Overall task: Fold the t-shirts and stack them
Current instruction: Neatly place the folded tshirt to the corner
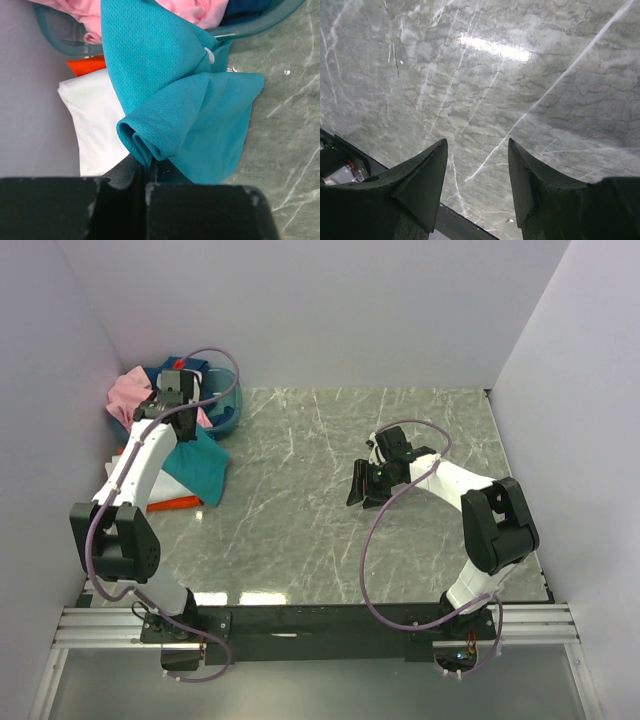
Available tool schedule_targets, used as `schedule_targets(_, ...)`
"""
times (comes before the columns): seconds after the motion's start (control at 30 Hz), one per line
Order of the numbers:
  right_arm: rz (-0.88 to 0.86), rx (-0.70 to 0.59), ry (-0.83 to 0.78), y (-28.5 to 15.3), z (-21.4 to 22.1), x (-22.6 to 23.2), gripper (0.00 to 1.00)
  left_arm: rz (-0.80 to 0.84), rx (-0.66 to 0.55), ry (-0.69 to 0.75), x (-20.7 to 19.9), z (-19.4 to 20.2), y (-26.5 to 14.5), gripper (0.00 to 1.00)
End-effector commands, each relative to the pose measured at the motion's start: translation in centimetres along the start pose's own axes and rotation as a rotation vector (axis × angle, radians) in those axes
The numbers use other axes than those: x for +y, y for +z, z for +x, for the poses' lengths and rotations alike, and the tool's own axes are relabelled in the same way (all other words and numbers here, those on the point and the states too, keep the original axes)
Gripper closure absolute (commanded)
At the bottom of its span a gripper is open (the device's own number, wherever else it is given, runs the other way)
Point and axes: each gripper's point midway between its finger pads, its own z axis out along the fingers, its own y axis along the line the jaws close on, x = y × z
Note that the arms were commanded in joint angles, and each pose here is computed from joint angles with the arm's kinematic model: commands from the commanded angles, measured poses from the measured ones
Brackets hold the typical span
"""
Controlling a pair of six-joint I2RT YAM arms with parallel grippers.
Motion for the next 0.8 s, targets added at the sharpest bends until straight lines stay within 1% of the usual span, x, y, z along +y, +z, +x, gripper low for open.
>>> schedule_targets(0.0, -0.027, -0.009, -0.009, 0.0, -0.5, 0.4, 0.41, -0.029, -0.121, -0.049, 2.3, -3.1, -3.0, 1.0)
schedule_targets(0.2, -0.043, -0.005, 0.002, 0.2, -0.1, 0.5, 0.41, -0.031, -0.143, -0.073, 3.3, -4.2, -3.7, 1.0)
schedule_targets(0.5, -0.041, -0.001, 0.008, 0.3, 0.6, 0.1, 0.42, -0.036, -0.174, -0.109, 4.5, -4.4, -4.9, 1.0)
schedule_targets(0.73, -0.045, -0.003, 0.008, 0.3, 0.5, 0.2, 0.42, -0.011, -0.205, -0.133, 4.7, -4.8, -5.8, 1.0)
schedule_targets(0.77, -0.047, -0.004, 0.009, 0.3, 0.5, 0.2, 0.42, -0.019, -0.2, -0.152, 5.5, -4.6, -5.6, 1.0)
